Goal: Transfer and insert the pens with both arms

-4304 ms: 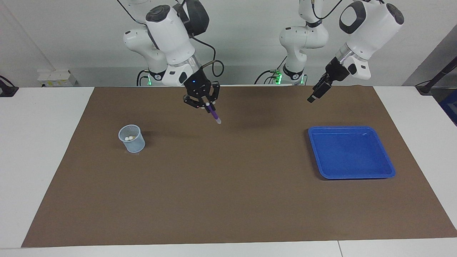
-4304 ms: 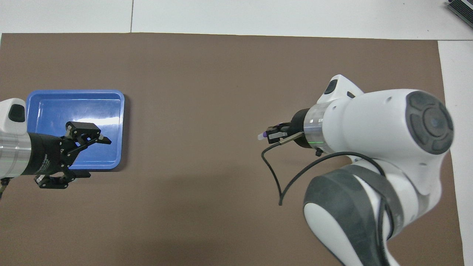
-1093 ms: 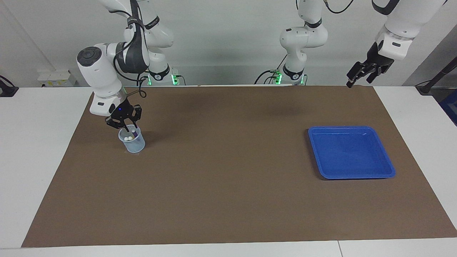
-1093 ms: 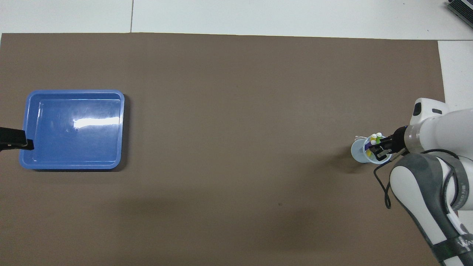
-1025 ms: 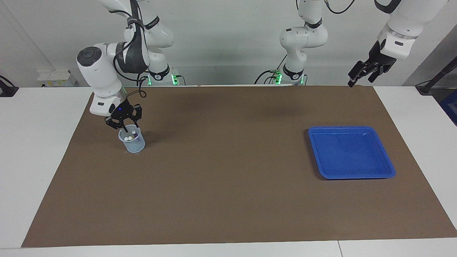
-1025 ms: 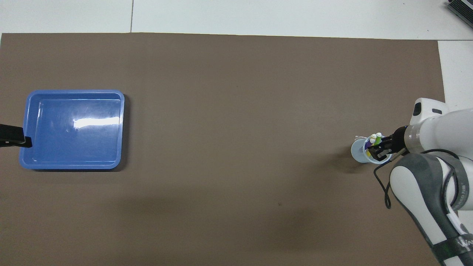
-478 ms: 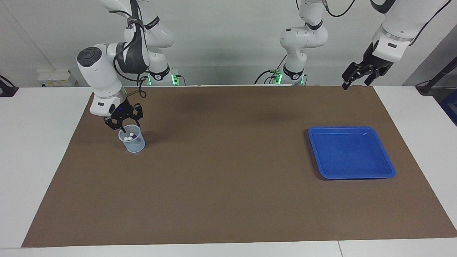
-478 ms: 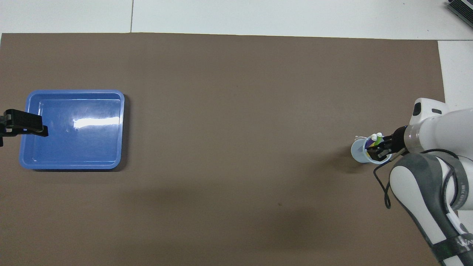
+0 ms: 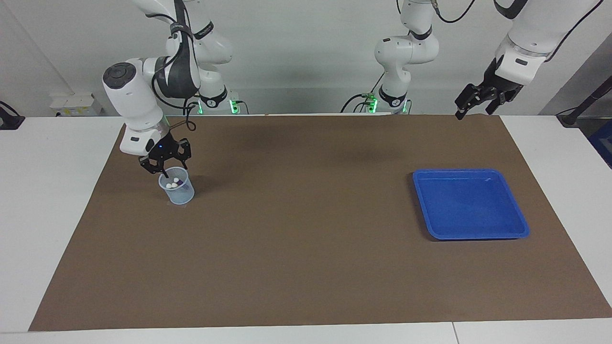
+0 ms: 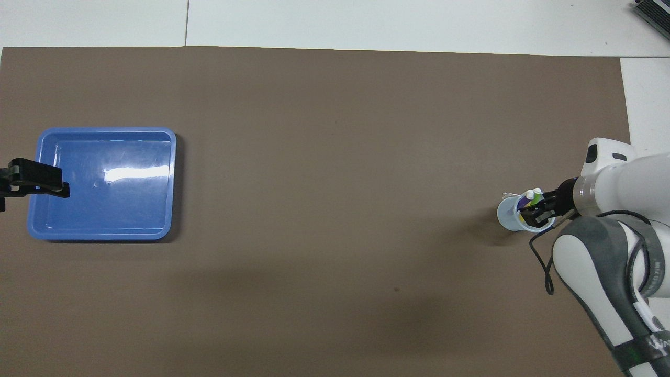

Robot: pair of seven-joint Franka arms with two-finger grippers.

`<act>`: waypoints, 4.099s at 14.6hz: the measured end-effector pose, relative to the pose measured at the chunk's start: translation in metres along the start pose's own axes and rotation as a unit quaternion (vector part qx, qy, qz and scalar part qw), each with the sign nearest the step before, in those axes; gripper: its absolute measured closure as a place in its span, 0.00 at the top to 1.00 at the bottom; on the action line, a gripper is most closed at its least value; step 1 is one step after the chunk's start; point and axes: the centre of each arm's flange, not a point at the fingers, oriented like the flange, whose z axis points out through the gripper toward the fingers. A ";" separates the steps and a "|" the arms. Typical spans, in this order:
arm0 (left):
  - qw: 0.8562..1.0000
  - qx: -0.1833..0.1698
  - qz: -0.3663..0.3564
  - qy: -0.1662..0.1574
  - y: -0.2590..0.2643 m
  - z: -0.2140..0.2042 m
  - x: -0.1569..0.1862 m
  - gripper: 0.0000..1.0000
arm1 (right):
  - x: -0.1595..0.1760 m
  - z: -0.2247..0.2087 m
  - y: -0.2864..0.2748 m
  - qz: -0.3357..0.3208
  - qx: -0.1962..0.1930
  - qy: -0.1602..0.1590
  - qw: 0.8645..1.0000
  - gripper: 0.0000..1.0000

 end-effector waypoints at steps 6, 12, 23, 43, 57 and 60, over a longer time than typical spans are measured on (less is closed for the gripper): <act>1.000 0.008 0.006 -0.001 -0.001 0.002 0.001 1.00 | 0.006 -0.012 0.000 -0.003 -0.006 0.009 1.000 0.58; 0.999 0.007 0.031 0.004 0.000 0.008 0.006 1.00 | 0.015 -0.071 0.001 -0.005 0.006 -0.008 1.000 0.60; 0.999 0.005 0.033 0.011 0.002 0.008 0.008 1.00 | 0.026 -0.184 -0.043 0.047 0.026 -0.052 0.997 0.94; 0.999 0.004 0.039 0.016 0.007 0.005 0.006 1.00 | 0.050 -0.203 -0.038 0.131 0.028 -0.064 0.989 1.00; 0.999 0.004 0.038 0.018 0.006 0.004 0.006 1.00 | 0.051 -0.203 -0.034 0.161 0.021 -0.058 0.985 1.00; 0.999 0.004 0.038 0.018 0.006 0.004 0.006 1.00 | 0.052 -0.203 -0.036 0.158 0.019 -0.059 0.985 1.00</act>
